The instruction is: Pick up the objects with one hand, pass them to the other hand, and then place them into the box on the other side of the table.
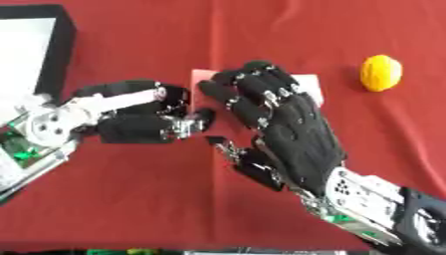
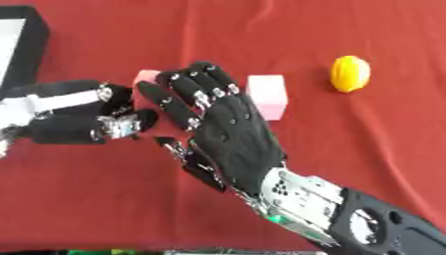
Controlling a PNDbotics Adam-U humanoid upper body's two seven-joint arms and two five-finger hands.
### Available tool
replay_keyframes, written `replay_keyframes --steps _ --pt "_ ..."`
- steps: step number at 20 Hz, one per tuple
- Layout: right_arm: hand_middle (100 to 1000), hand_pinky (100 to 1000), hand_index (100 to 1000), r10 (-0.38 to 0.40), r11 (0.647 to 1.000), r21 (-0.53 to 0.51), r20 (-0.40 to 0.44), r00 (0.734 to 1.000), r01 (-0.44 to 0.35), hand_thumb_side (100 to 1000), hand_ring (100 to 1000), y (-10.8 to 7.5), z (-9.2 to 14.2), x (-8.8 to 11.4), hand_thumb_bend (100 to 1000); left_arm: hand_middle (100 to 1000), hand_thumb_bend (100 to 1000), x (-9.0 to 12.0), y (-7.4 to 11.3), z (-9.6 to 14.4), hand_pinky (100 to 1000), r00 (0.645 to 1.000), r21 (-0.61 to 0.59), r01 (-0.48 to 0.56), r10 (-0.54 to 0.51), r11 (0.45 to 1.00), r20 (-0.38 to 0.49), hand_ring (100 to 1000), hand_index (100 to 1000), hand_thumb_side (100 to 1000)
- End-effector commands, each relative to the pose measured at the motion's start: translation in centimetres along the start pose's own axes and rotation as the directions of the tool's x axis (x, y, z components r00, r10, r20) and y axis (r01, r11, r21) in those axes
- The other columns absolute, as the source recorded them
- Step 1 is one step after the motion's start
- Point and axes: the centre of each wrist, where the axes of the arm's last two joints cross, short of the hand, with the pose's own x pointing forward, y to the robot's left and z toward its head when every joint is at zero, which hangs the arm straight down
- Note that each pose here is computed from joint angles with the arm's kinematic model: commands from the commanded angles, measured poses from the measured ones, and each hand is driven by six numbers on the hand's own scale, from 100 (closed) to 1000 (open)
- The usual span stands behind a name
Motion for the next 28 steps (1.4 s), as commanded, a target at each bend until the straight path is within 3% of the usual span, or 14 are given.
replay_keyframes --steps 1,7,9,18,28 --pt "608 732 727 -0.011 1.000 0.013 0.003 1.000 0.011 100 667 0.05 -0.07 0.10 204 467 100 2.01 0.08 0.47 708 0.998 0.045 0.011 -0.014 0.999 0.068 608 476 493" --pt "710 747 763 0.004 1.000 0.008 -0.019 1.000 -0.004 100 776 -0.03 -0.18 -0.07 487 457 100 1.74 0.17 0.64 696 0.999 0.110 -0.004 -0.001 0.994 0.040 595 468 375" --pt "744 763 791 0.012 1.000 0.000 -0.031 0.999 -0.012 100 817 -0.04 -0.18 -0.10 535 454 100 1.61 0.16 0.69 694 1.000 0.127 -0.002 -0.002 0.992 0.031 592 465 361" --pt "814 833 857 0.048 0.999 -0.005 -0.060 0.997 -0.048 100 921 -0.01 -0.14 -0.03 610 440 100 1.32 0.32 0.90 681 1.000 0.204 0.015 -0.013 0.979 -0.011 581 450 278" --pt "827 846 867 0.064 0.998 -0.010 -0.066 0.996 -0.065 100 931 0.01 -0.11 0.00 607 436 100 1.20 0.35 0.96 679 0.999 0.222 0.005 0.002 0.975 -0.033 577 440 273"
